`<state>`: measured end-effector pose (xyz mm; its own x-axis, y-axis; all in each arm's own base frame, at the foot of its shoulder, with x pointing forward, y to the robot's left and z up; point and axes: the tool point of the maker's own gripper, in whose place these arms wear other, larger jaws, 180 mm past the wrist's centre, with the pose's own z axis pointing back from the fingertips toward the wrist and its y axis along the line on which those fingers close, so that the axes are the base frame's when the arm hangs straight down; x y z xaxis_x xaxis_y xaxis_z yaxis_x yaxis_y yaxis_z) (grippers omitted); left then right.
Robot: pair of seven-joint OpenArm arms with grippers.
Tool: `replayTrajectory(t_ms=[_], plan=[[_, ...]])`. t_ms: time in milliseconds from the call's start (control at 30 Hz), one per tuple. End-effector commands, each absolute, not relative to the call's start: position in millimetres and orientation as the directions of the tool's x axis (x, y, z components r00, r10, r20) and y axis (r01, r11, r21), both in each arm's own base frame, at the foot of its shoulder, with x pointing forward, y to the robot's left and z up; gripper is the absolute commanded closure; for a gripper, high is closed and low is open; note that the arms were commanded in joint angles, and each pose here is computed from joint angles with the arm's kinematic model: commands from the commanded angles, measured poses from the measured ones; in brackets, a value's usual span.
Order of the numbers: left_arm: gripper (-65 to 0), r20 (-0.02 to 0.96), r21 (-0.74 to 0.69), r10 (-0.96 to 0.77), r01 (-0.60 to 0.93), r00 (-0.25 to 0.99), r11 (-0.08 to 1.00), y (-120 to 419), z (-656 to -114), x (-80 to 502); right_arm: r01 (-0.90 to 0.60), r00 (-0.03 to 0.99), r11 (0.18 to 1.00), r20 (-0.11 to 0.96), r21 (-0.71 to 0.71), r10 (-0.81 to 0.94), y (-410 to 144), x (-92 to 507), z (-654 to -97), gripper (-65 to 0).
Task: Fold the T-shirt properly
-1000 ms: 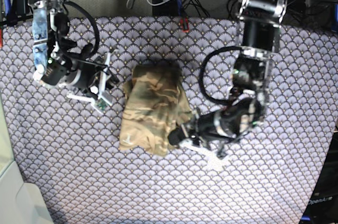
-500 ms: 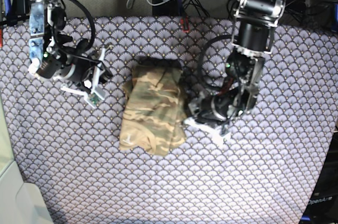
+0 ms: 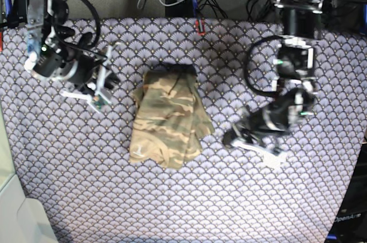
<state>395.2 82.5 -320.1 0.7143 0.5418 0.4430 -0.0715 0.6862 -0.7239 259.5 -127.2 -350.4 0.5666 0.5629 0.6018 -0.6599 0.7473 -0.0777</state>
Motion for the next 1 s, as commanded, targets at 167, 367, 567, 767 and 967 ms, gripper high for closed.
replayTrajectory(t_ms=[167, 367, 567, 767, 967], plan=[[-0.5, 0.387, -0.746, 0.524, -0.076, 0.759, 0.662, 119.4, -310.6, 350.1, -0.558, 0.635, 0.817, 0.56, -0.146, 0.533, -190.6, 246.4, -344.7, -11.2], [-0.5, 0.354, -0.628, 0.414, -0.115, 0.838, 0.77, 155.5, -333.7, 265.6, -0.4, 0.776, 0.9, 0.459, -0.17, 0.432, -262.1, 193.9, -356.4, -11.0], [-0.5, 0.306, -0.473, 0.366, -0.193, 0.879, 0.86, 190.4, -359.1, 186.2, -0.262, 0.878, 0.941, 0.351, -0.216, 0.325, -320.5, 131.1, -358.5, -11.3], [-0.6, 0.208, -0.283, 0.266, -0.202, 0.941, 0.938, 185.4, -412.1, 112.0, -0.225, 0.926, 0.93, 0.234, -0.291, 0.298, -344.3, 87.3, -382.1, -11.4], [-0.6, 0.198, -0.078, 0.108, -0.094, 0.974, 0.992, 181.2, -468.5, 51.9, -0.167, 0.973, 0.953, 0.115, -0.252, 0.201, -360.6, 28.9, -445.2, -11.0]])
